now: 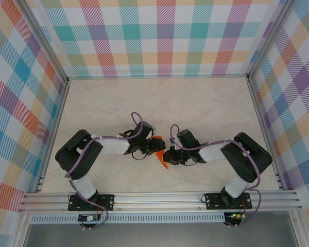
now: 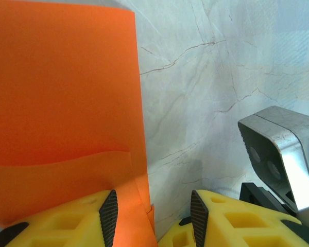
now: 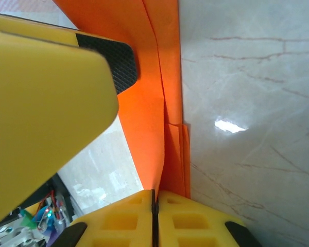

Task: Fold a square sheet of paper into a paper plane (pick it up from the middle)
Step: Fold the wing for the fifth time at the center of the table.

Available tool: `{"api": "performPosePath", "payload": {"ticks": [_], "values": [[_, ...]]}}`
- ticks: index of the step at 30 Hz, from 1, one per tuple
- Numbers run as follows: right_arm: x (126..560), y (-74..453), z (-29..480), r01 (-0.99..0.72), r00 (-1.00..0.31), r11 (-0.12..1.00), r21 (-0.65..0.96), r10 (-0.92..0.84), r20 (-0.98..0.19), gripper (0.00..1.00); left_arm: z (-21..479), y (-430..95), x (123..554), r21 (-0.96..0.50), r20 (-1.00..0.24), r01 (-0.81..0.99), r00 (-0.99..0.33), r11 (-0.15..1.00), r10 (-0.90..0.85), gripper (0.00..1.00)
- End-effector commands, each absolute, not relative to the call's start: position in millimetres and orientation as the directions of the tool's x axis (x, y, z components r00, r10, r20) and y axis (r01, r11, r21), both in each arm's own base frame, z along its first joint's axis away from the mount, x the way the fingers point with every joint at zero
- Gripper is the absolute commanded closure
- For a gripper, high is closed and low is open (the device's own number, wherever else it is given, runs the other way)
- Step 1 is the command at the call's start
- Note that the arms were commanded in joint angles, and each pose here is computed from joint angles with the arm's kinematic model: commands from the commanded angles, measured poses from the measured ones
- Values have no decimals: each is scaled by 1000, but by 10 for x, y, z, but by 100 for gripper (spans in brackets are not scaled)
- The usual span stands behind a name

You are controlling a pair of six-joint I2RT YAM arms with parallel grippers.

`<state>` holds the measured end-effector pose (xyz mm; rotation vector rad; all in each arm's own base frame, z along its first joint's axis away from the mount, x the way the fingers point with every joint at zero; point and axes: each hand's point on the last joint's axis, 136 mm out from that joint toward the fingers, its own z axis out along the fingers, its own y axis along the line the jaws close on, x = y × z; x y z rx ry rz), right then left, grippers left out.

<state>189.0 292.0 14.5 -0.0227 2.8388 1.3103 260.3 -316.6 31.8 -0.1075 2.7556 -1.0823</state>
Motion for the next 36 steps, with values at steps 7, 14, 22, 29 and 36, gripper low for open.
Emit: {"api": "performPosePath", "payload": {"ticks": [7,14,22,29,36], "values": [[1649,2772,88,7,-1000,725,689,-5,15,84,218,-3143,2536,-645,-119,-8,-987,765,-111,56],[1690,2751,253,3,-999,707,707,29,-24,80,202,-3152,2524,-646,-114,-5,-988,763,-102,56],[1688,2802,265,-10,-1000,690,724,11,-24,87,200,-3159,2523,-646,-110,-4,-989,763,-99,56],[1493,2747,7,-6,-998,708,707,-53,44,93,207,-3159,2528,-643,-103,-16,-989,766,-106,56],[1322,2690,-224,8,-990,762,647,-87,115,91,190,-3128,2534,-627,-93,-33,-989,778,-118,56]]}}
